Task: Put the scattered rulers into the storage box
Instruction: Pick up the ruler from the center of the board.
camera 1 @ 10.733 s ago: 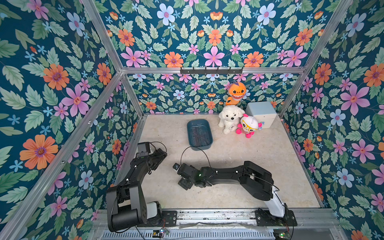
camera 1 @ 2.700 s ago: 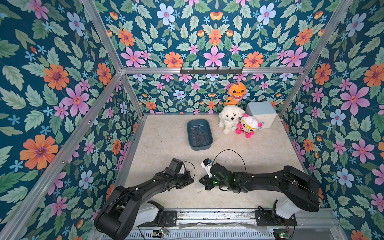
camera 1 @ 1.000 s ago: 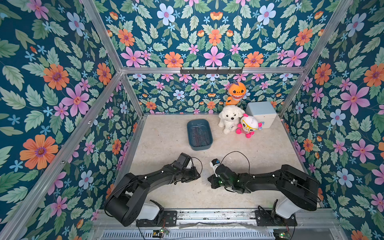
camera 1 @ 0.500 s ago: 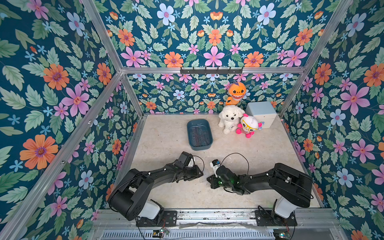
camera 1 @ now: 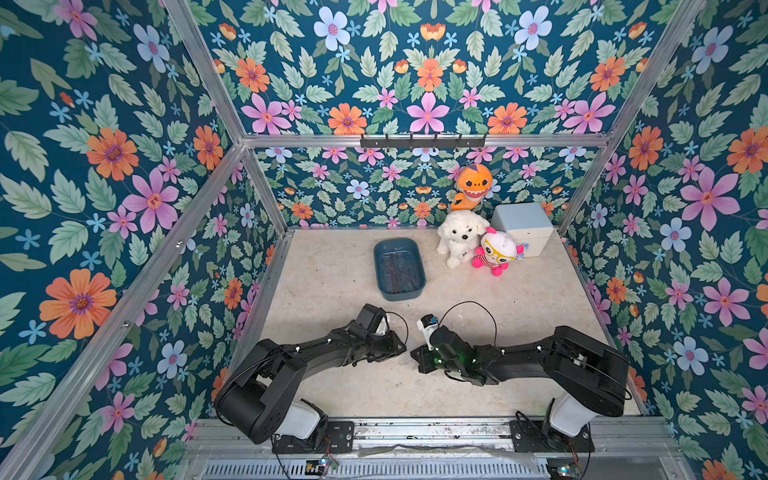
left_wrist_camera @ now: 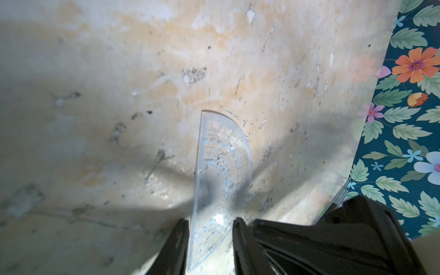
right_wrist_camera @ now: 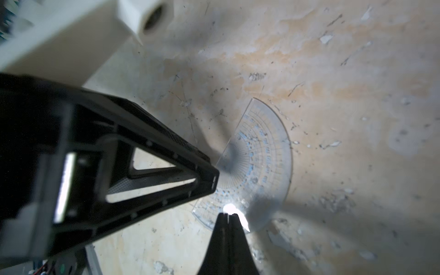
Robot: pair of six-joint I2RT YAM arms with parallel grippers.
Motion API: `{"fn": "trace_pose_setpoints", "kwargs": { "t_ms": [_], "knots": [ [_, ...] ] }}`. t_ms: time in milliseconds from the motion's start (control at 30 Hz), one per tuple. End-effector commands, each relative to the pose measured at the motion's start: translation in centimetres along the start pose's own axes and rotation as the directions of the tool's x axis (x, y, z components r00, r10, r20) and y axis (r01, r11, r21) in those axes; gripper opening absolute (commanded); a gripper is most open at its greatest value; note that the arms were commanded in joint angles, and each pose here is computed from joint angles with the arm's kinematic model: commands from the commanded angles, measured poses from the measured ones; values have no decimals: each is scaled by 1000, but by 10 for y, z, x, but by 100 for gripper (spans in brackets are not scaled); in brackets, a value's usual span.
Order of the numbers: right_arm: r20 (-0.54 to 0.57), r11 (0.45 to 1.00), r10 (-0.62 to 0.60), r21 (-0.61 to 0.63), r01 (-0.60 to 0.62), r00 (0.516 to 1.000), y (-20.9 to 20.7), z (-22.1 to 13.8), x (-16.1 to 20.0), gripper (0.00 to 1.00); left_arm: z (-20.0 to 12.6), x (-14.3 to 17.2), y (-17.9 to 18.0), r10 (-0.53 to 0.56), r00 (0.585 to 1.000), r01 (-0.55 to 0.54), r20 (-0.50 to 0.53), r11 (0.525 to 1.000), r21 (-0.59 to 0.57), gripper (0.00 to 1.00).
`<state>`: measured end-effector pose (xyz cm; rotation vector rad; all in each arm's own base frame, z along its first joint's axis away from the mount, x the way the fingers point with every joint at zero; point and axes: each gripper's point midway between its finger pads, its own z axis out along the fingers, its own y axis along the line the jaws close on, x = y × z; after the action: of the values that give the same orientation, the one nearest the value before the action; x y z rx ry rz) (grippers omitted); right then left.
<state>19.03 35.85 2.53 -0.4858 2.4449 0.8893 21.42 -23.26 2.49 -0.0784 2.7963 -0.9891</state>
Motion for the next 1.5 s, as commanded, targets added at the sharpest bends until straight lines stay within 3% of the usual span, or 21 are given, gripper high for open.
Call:
{"fn": "trace_pose_setpoints", "kwargs": {
  "t_ms": [0,333,1467],
  "knots": [
    [-14,1000,-10,3,10,1000,-2,3,3,0,0,5,16,-24,1000,23,-9,997,-70,37],
    [-42,1000,6,18,-5,999,-11,8,15,0,4,4,18,-23,1000,22,-15,997,-78,42],
    [-66,998,55,42,-52,996,-36,7,45,0,12,-3,20,-31,999,30,-23,998,-59,42]
  ]
}}
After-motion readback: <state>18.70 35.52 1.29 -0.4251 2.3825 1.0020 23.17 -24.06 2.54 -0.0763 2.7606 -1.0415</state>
